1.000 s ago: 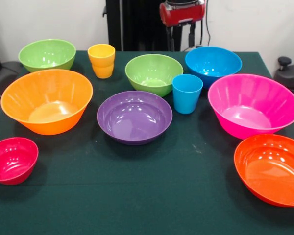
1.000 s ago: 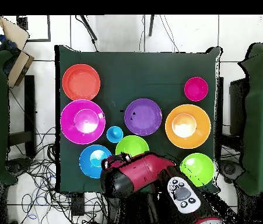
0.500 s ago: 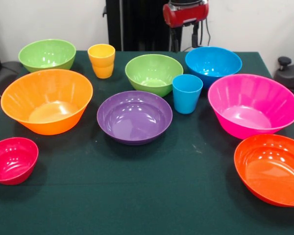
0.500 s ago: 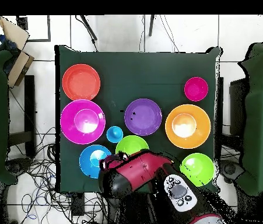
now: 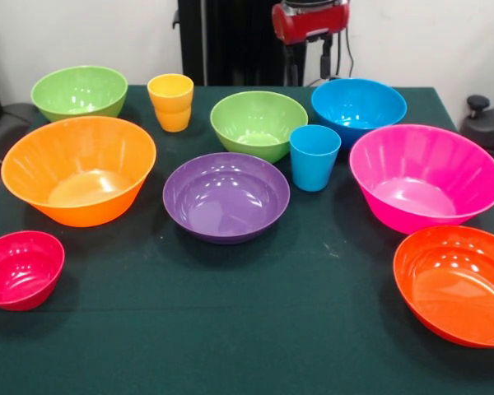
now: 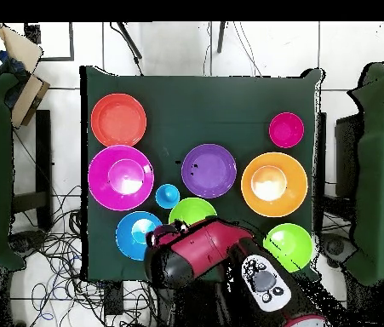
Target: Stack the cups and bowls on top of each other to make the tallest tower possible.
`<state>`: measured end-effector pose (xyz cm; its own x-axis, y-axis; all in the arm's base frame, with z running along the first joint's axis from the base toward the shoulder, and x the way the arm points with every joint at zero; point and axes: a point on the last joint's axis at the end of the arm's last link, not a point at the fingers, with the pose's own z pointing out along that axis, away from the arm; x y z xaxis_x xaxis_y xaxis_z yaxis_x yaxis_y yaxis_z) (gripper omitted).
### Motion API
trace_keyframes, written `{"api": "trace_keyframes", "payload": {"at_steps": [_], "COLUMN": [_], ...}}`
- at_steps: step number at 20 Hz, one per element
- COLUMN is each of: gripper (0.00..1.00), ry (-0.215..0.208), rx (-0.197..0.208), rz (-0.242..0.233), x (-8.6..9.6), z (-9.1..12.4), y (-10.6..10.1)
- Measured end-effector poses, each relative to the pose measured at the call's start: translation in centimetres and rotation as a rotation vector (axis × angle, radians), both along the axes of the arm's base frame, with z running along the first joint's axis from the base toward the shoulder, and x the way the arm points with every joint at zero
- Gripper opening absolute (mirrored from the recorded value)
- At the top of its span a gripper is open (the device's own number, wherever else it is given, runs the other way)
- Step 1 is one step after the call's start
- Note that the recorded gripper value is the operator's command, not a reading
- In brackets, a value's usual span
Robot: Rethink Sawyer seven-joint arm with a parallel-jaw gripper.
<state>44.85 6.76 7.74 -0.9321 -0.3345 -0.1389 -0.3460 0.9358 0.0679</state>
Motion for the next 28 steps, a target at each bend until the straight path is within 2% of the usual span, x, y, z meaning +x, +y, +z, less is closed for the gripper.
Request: {"api": "trace_keyframes", "payload": {"at_steps": [6, 16, 19, 22, 28], "gripper": [1.0, 1.0, 1.0, 1.0, 1.0], "ry": [0.016, 0.001, -0.008, -0.02, -0.04], "rx": [-0.025, -0.041, -0.053, -0.078, -0.144], "rz": [-0.005, 0.026, 0.061, 0.116, 0.214], "x": [0.1, 0.3, 0.2, 0.2, 0.1], "z": [0.5, 0.6, 0.1, -0.7, -2.1], "y": [-0.8, -1.1, -1.2, -1.3, -1.5]}}
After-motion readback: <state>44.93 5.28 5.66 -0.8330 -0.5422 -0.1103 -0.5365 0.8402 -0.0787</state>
